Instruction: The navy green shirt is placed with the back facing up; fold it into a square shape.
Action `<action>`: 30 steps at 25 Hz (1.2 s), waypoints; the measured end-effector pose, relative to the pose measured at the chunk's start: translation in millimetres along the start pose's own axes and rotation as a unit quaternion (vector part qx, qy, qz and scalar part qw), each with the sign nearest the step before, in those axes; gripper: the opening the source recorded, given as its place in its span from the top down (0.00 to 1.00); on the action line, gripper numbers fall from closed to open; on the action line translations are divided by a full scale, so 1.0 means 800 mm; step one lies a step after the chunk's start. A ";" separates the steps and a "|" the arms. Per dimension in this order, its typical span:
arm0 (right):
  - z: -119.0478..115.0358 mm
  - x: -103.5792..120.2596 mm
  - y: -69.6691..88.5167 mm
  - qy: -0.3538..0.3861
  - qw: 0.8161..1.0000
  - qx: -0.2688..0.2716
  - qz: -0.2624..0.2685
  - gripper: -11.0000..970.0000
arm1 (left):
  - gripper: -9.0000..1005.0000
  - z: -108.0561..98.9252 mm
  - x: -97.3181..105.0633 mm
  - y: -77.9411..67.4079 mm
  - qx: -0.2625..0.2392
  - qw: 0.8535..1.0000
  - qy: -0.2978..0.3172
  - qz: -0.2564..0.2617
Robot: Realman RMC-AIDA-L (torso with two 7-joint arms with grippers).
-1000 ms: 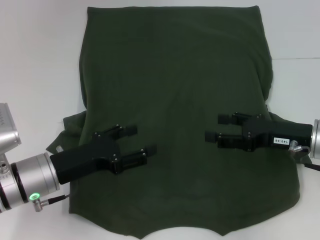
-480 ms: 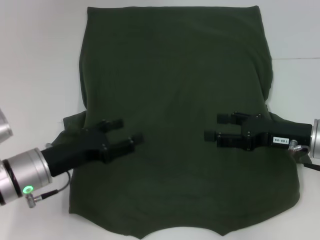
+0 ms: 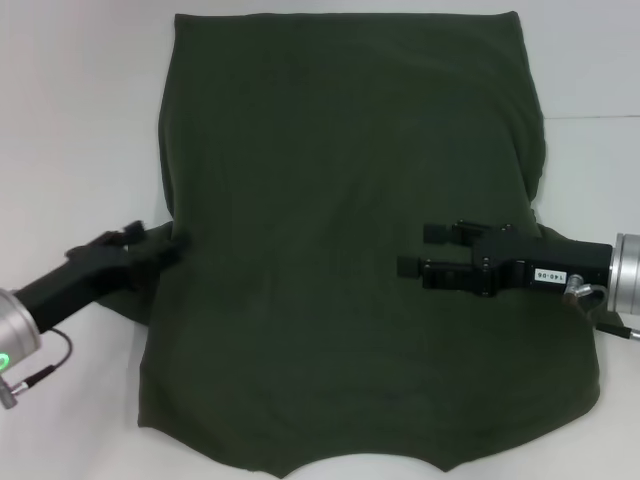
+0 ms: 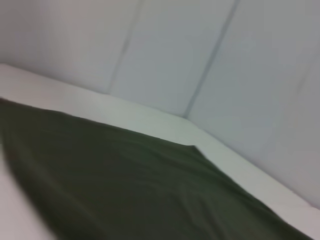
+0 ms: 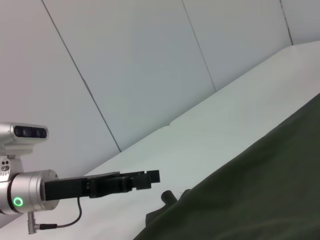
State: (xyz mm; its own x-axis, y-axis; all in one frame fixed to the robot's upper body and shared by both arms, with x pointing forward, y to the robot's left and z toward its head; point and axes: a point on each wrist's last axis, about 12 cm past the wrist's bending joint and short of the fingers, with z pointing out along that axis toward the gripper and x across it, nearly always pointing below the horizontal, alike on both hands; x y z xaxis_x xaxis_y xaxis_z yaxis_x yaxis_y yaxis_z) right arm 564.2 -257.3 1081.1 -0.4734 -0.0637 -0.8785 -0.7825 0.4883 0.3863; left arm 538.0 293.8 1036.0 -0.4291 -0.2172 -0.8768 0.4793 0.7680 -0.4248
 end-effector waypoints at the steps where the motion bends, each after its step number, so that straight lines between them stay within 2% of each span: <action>1: 0.000 0.000 0.000 0.000 1.000 0.000 0.000 0.08 | 0.18 -0.002 0.000 0.004 -0.012 1.000 -0.002 -0.007; 5: 0.000 -0.002 0.000 -0.004 1.000 0.001 0.001 0.08 | 0.18 -0.006 0.002 0.018 -0.059 0.998 -0.002 -0.022; 10: 0.001 -0.002 0.000 -0.007 1.000 0.001 0.001 0.08 | 0.18 -0.004 0.008 0.024 -0.089 0.996 0.011 -0.022; 21: 0.000 -0.003 -0.001 -0.008 1.000 0.003 0.001 0.08 | 0.19 0.005 0.017 0.024 -0.110 0.993 0.033 -0.013; 30: 0.000 -0.003 -0.001 -0.008 1.000 0.004 0.001 0.08 | 0.19 0.010 0.017 0.022 -0.105 0.994 0.036 -0.011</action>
State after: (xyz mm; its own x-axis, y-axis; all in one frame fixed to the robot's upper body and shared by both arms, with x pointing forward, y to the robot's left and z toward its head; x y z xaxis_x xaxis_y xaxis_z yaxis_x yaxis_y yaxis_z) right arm 565.9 -258.0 1082.7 -0.4687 -0.0483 -0.8820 -0.7781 0.4952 0.3864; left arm 546.3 299.5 1015.1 -0.4946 -0.1980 -0.8462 0.3025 0.8736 -0.3812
